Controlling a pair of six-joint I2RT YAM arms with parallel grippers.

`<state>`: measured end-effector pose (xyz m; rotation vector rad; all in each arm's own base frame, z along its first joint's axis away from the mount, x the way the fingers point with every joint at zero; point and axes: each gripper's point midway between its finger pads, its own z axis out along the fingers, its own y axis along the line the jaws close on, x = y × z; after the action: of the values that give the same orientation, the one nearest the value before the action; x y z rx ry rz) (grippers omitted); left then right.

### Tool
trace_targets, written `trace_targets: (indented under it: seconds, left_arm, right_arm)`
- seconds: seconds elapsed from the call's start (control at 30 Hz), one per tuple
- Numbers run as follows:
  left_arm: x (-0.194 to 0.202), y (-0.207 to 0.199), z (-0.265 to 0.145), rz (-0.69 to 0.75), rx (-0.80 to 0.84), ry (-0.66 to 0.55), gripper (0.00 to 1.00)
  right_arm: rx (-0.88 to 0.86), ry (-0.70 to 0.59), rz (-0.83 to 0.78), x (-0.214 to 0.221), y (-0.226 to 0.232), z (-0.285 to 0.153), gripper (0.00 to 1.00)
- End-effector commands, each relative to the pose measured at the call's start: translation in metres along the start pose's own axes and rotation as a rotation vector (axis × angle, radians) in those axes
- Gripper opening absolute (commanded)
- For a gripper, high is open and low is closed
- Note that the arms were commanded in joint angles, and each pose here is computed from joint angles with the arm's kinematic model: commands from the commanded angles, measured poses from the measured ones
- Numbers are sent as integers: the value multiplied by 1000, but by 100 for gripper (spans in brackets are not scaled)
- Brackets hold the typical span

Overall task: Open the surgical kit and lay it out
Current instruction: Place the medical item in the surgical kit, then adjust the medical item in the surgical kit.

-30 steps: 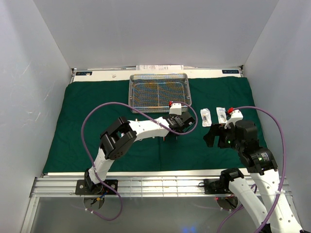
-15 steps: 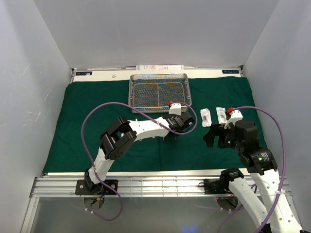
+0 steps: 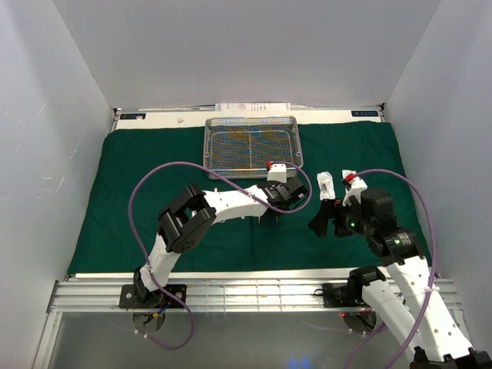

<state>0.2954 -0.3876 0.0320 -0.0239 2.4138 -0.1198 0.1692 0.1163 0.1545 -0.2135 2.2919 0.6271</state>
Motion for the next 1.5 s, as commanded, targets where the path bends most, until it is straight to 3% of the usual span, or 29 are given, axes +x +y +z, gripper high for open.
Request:
trace_targets:
  seconds: [0.0, 0.37, 0.73, 0.93, 1.13, 1.47]
  left_arm:
    - [-12, -6, -8, -32, 22, -15, 2]
    - [-7, -1, -5, -50, 5, 0, 2]
    - [-2, 1, -2, -62, -8, 19, 2]
    - [-1, 0, 0, -62, -8, 23, 2]
    - [-1, -2, 2, -64, -7, 23, 2]
    - [0, -8, 7, -70, -5, 33, 2]
  right_arm:
    - [-112, -4, 45, 3, 14, 21, 96]
    - [-280, 53, 194, 39, 24, 65, 75]
    - [-453, 50, 264, 33, 44, 88, 51]
    - [-534, 73, 279, 27, 54, 98, 27]
    - [-572, 86, 329, 27, 58, 107, 18]
    - [-634, 126, 388, 31, 65, 120, 16]
